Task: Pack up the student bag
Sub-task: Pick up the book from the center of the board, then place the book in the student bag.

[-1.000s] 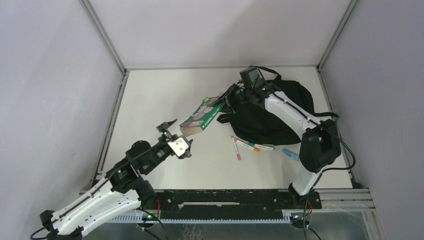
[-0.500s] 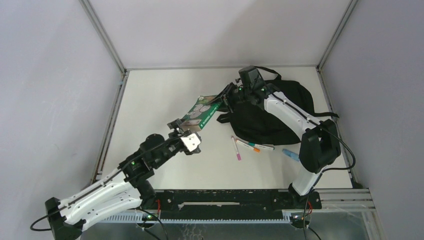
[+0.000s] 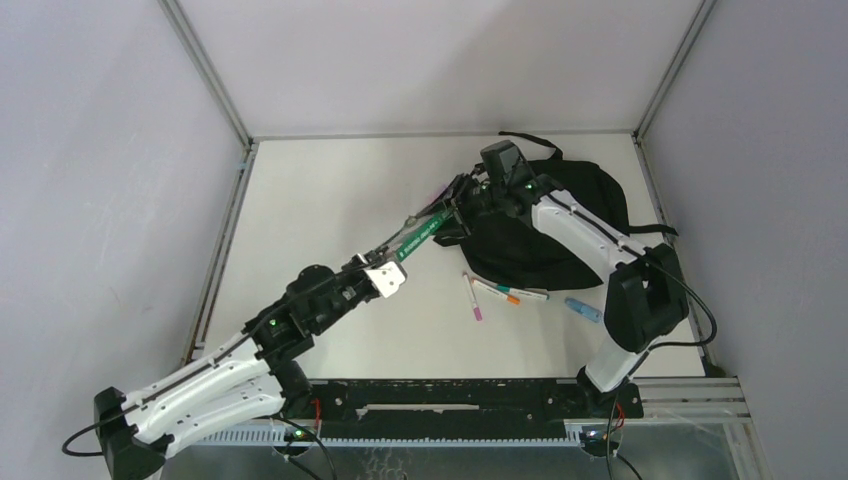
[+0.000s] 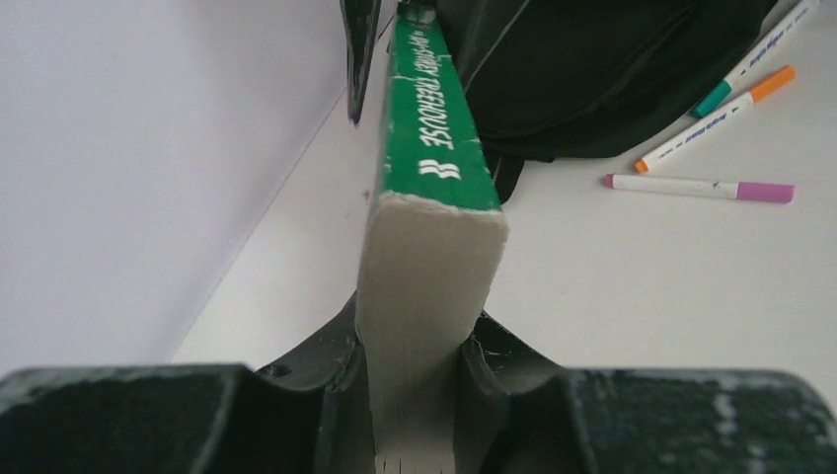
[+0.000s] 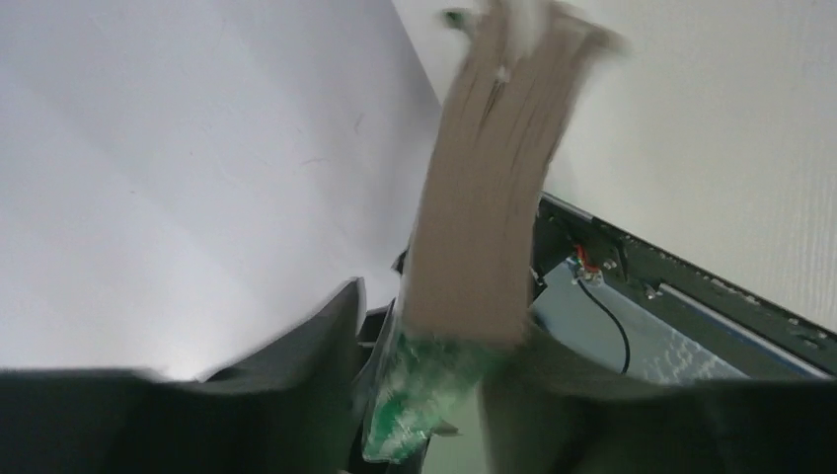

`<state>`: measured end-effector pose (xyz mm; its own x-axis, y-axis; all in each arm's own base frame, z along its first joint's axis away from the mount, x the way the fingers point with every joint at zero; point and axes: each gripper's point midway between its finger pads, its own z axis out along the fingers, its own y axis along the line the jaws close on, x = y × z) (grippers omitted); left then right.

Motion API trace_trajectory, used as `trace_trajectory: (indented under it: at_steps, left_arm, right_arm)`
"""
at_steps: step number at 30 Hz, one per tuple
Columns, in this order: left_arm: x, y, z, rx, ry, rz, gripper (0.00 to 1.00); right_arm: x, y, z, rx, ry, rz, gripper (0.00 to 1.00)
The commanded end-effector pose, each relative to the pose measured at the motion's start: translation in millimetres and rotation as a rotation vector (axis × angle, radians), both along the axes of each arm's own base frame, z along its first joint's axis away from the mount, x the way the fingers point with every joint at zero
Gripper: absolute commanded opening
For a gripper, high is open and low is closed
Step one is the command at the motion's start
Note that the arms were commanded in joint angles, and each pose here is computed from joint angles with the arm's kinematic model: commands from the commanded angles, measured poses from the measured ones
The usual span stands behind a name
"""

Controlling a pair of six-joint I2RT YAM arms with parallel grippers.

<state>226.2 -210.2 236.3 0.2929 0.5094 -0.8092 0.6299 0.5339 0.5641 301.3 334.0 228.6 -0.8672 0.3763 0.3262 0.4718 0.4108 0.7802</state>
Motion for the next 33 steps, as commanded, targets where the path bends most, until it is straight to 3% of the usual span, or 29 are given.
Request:
trace_trajectory:
  at_steps: [1,2,3,4,8,12,15,18,22,28,33]
  left_arm:
    - [1.1,12.7,50.9,-0.266,0.037,0.115,0.0]
    - [2.0,17.6,49.5,-0.29,0.081,0.152,0.0]
    - [2.1,20.8,50.3,-0.307,0.121,0.175,0.0]
    - [2.8,24.5,47.8,-0.319,0.167,0.199,0.0]
    - [8.7,44.4,44.8,-0.427,0.339,0.306,0.0]
    - [22.1,64.1,41.2,-0.661,0.616,0.434,0.0]
    - [29.9,60.9,30.2,-0.771,0.865,0.453,0.0]
    - [37.3,50.8,25.0,-0.855,1.001,0.437,0.0]
    - [43.9,46.1,15.6,-0.876,1.06,0.455,0.0]
    - [50.7,58.8,3.4,-0.873,1.032,0.554,0.0]
    - [47.6,56.7,-0.4,-0.864,1.044,0.539,0.0]
  right_arm:
    - [6.3,-21.5,63.9,0.047,-0.389,0.042,0.65]
    - [6.4,-31.0,61.4,-0.004,-0.451,0.047,0.81]
    - [10.4,-40.4,61.3,-0.052,-0.512,0.035,0.88]
    - [11.5,-52.0,57.7,-0.116,-0.549,0.021,0.9]
    - [25.4,-103.9,35.2,-0.447,-0.706,-0.045,0.9]
    - [33.8,-137.5,6.0,-0.811,-0.849,0.004,0.86]
    - [35.2,-127.3,-13.1,-0.961,-0.942,0.152,0.85]
    - [32.5,-103.0,-36.6,-1.022,-1.001,0.32,0.86]
    - [35.0,-81.7,-82.3,-1.047,-0.972,0.515,0.87]
    - [55.3,-90.4,-129.7,-1.215,-0.881,0.573,0.82]
    - [66.8,-103.6,-149.8,-1.32,-0.814,0.567,0.7]
